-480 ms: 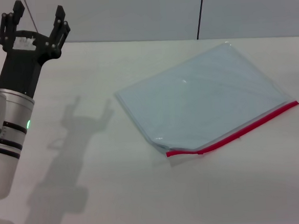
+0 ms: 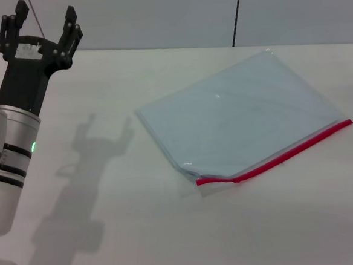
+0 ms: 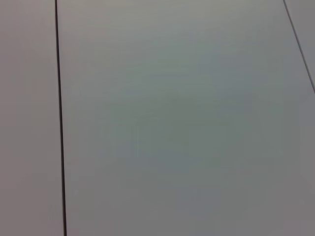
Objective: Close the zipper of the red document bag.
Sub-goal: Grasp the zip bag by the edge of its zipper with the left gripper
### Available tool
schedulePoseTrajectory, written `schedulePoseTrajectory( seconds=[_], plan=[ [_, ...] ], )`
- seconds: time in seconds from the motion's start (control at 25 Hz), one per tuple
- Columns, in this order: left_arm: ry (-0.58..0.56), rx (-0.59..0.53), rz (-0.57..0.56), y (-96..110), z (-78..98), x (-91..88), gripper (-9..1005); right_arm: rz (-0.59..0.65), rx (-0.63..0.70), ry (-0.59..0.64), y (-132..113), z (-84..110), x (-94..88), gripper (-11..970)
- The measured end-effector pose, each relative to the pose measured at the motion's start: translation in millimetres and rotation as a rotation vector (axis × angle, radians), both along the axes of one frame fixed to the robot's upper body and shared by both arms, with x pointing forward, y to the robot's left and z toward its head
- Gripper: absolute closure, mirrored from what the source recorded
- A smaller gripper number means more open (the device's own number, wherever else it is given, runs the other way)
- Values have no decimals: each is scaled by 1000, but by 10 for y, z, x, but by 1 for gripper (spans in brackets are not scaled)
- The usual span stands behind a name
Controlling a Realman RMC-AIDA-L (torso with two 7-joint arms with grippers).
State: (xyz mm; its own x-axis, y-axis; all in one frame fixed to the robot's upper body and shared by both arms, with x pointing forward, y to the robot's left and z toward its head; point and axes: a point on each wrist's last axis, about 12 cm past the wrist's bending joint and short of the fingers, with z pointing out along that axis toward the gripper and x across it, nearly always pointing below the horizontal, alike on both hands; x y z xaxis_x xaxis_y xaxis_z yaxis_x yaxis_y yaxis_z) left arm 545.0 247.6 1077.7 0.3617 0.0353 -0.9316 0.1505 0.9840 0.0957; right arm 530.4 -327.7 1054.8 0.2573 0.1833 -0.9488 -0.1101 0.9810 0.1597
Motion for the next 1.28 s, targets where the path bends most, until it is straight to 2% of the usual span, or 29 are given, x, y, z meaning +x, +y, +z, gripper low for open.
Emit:
schedulePoseTrajectory(
  seconds=[0.24,0.36,0.56,0.72,1.0,1.28],
  plan=[
    [11,1,-9,-19,-6,5,189,1,0,0,2,1,2,77],
    [54,-7,-31,-81,-18,35,193,0,-1,2,-2,-4,-5,77],
    [135,3,-102,-197,-9,98,200,-1,-1,4,-6,-9,-11,77],
    [183,57,-198,-269,28,115,205,-2,-1,4,-6,-9,-11,78],
    [288,216,-373,-371,156,134,215,-3,-1,4,-9,-10,-13,77],
    [388,462,-555,-610,338,-22,224,-5,-4,4,-18,-11,-17,77]
  ],
)
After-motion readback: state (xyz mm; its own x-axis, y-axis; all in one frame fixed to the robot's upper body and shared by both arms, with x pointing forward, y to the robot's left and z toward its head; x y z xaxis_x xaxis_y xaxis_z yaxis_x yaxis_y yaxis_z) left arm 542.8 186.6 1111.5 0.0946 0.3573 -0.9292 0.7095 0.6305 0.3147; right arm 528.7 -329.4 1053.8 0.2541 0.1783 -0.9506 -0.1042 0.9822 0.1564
